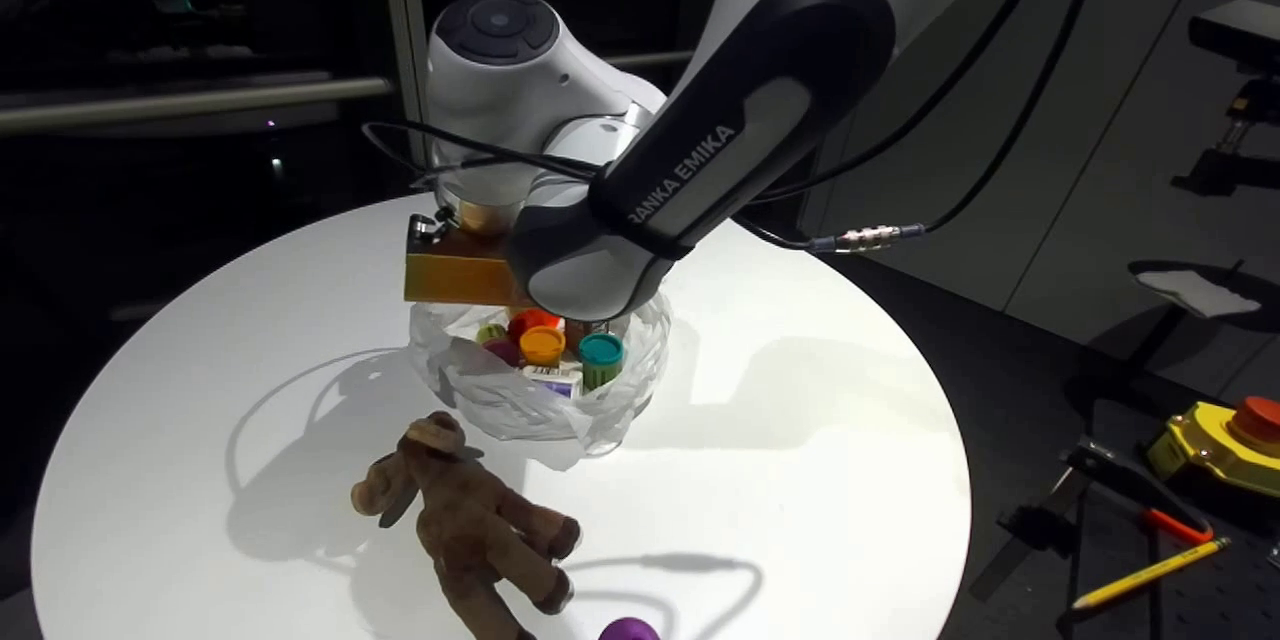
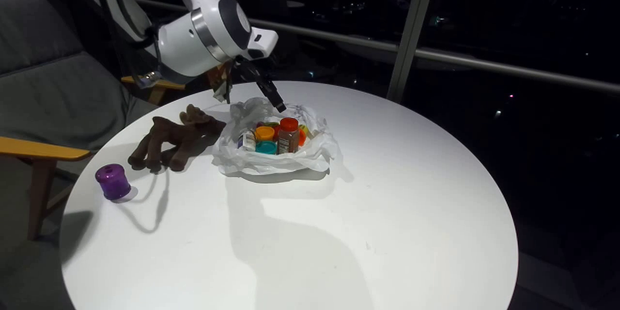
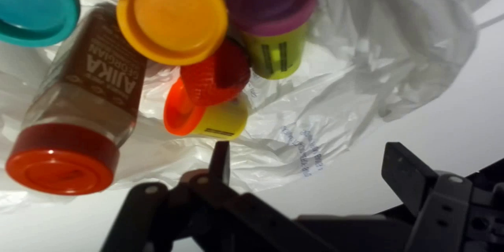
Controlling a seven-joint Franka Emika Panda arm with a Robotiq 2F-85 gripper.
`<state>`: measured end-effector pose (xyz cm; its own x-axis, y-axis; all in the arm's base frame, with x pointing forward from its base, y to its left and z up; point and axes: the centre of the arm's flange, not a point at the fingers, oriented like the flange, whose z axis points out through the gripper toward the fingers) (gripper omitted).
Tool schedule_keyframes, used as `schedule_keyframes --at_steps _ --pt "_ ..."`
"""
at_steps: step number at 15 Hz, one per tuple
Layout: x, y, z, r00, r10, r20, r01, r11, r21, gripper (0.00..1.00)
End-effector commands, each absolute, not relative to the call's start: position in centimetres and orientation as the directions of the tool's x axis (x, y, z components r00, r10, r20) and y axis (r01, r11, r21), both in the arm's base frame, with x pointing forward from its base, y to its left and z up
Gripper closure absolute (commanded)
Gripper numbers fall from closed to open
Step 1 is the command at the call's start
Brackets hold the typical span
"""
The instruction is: Put the object on the table in the plastic bag
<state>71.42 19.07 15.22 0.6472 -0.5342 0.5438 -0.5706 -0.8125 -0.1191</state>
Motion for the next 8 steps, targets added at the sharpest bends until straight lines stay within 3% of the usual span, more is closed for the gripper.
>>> schedule_keyframes --at_steps 1,8 --pt "66.2 24.3 19.4 0.682 -0.519 0.516 -0.549 -0.829 -0.107 0.00" --pt "54.8 33.9 21.8 0.824 -0.471 0.314 -0.526 -0.842 0.120 0.00"
